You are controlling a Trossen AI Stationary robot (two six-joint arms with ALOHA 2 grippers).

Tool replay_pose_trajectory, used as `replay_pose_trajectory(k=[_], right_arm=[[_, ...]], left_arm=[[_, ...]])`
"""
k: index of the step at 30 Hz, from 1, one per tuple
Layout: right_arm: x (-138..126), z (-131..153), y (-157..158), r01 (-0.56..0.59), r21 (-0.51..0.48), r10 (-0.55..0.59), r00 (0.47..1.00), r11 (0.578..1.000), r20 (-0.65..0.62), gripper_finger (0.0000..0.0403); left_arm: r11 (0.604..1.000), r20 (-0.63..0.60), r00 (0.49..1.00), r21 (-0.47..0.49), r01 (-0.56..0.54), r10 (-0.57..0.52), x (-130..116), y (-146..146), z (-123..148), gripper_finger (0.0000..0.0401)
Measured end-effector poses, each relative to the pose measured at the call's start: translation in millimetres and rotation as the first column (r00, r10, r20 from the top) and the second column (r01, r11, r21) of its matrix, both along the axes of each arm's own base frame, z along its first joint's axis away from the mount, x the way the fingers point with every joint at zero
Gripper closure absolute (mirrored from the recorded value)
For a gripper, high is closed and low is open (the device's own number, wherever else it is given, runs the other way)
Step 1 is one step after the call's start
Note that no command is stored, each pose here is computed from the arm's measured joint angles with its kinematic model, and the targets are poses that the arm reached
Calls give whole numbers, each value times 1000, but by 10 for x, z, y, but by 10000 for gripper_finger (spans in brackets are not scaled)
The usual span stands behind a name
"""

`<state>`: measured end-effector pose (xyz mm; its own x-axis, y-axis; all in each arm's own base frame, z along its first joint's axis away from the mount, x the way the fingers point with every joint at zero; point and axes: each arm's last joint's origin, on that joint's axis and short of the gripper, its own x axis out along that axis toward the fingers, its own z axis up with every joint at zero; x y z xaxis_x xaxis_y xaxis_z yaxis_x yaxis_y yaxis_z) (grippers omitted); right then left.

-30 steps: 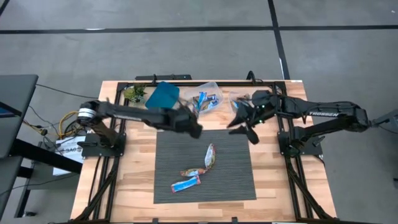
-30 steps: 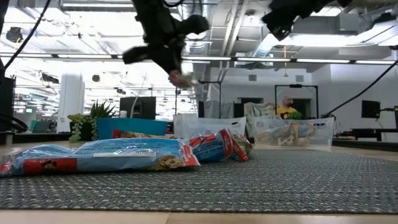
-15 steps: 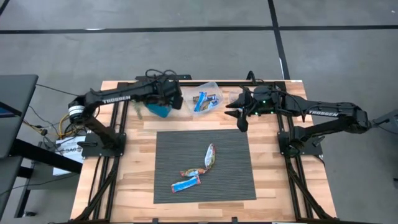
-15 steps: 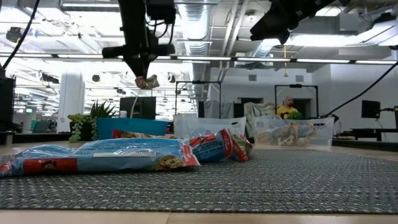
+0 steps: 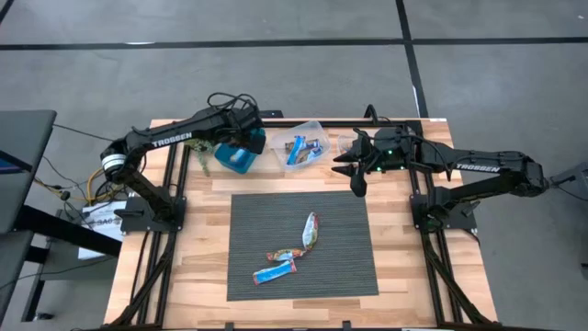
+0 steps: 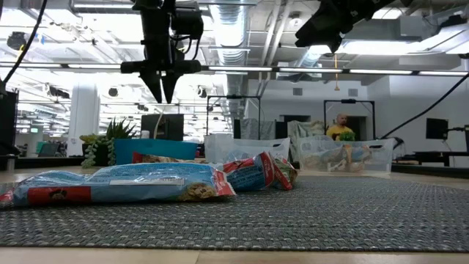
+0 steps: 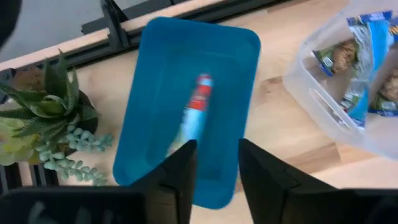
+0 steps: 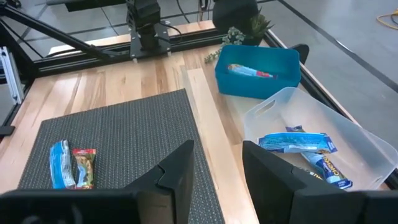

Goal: Pick and place Granola Bars by type
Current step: Put the red granola bar into the blue bin

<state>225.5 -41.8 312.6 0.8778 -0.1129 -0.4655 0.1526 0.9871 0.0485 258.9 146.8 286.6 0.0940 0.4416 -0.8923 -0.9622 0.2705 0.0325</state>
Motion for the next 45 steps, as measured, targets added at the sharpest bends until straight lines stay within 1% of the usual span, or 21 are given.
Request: replay_pose_trajectory(k=[3,5,6,8,10,13,14,17,19,22,24,25,27,30,35,39,42,45], right_arm=[[0,0,0,0,0,0,1000,1000,0,277],[0,-1,2,-7,4,7,1000,1000,-1,277],[-2,-3,5,-14,9,14,1000,1000,-3,277],[-8,-15,13,-34,23,34,999,999,-15,277],[-21,-42,26,-55,42,57,997,998,-43,277],[-47,-90,65,-84,54,89,991,995,-100,277],[-54,-105,83,-97,50,102,988,994,-120,277],[-72,-138,132,-123,53,130,978,991,-161,277],[-77,-149,165,-137,57,145,974,989,-174,277],[-74,-152,213,-158,58,166,970,986,-179,277],[-72,-152,240,-171,58,178,968,984,-179,277],[-72,-154,250,-175,59,183,966,983,-181,277],[-71,-154,272,-184,59,192,965,981,-181,277],[-69,-154,293,-186,67,196,964,980,-180,277],[-69,-155,300,-180,79,192,965,980,-180,277],[-69,-155,300,-176,84,188,966,981,-180,277],[-69,-155,300,-175,86,188,966,981,-179,277],[-69,-155,300,-175,86,188,966,981,-179,277]], left_arm=[[999,55,998,-32,42,-40,61,-42,6,274],[992,141,983,-45,121,-114,170,-106,27,272],[984,194,968,-52,171,-158,237,-159,43,272],[958,300,921,-62,280,-250,382,-312,80,276],[917,377,857,-47,397,-352,517,-517,119,282],[824,407,760,-28,566,-508,640,-911,140,292],[785,403,724,-23,619,-559,661,-1048,140,295],[643,392,594,-8,766,-703,688,-1470,141,302],[560,387,518,-4,829,-763,685,-1731,131,304],[453,363,427,-15,891,-828,701,-2087,38,305],[399,340,385,-31,916,-858,722,-2286,-62,304],[385,317,379,-45,922,-869,734,-2369,-133,303],[379,271,383,-67,923,-883,768,-2484,-274,300],[406,230,416,-89,909,-880,844,-2558,-459,297],[411,169,440,-181,894,-882,956,-2651,-848,293],[424,132,466,-254,869,-875,1010,-2692,-1124,293],[434,120,483,-290,853,-867,1035,-2698,-1252,293],[433,120,482,-293,852,-868,1048,-2706,-1287,293]])
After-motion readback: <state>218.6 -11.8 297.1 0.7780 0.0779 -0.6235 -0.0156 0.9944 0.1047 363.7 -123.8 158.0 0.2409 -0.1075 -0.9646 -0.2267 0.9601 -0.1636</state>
